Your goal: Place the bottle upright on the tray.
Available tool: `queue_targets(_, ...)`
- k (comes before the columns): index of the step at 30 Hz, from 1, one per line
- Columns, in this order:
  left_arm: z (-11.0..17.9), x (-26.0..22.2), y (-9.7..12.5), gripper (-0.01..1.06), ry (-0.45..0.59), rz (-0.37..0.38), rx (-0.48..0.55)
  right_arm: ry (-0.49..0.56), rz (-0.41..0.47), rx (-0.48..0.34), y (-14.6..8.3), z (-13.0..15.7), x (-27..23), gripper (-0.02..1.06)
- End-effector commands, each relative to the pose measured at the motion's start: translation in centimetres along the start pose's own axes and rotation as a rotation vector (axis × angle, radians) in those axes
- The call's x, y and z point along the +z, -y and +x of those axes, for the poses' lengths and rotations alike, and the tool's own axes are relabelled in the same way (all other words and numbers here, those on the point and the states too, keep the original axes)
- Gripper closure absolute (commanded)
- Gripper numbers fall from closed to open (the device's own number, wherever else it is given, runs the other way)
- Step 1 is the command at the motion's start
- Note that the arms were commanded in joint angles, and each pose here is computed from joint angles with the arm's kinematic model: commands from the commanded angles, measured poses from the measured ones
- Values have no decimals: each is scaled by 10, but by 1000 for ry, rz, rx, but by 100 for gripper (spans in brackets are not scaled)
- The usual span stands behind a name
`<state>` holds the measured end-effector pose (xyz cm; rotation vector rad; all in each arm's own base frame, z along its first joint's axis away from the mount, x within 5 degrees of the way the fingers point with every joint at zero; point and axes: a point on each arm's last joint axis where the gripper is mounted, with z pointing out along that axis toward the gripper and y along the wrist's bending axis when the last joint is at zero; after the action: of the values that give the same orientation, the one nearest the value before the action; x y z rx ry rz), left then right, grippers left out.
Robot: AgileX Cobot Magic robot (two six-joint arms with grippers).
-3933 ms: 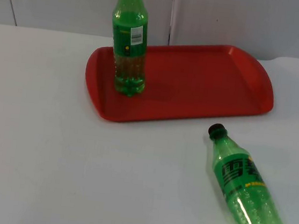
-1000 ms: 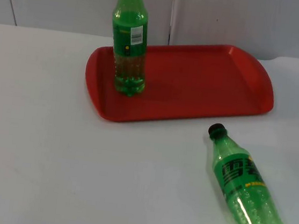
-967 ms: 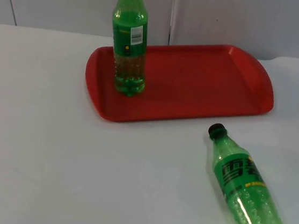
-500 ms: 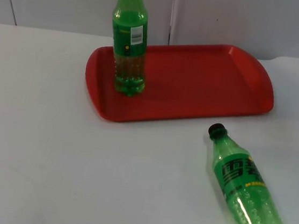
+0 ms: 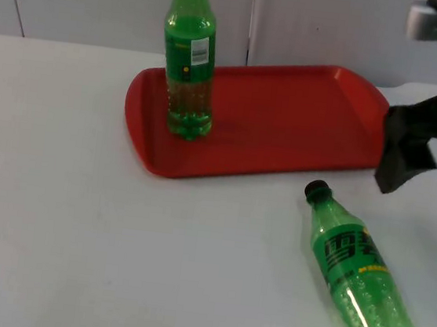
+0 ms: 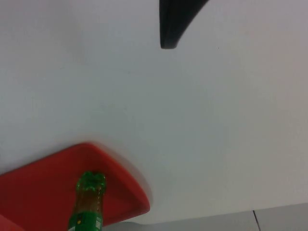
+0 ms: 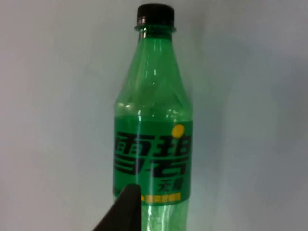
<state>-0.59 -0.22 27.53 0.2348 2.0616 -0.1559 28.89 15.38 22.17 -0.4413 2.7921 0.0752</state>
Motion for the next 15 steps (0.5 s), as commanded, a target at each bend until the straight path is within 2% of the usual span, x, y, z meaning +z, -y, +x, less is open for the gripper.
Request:
queue_targets(1,0,1,0,0,10,2,-6,10,6,16,-14,-1,9,4)
queue_targets(6,0,1,0,0,10,2,-6,-24,5,-1,-35,3,29,4)
queue_targets(15,0,1,0,0,10,2,-6,-69,14,37,-41,6,57,4)
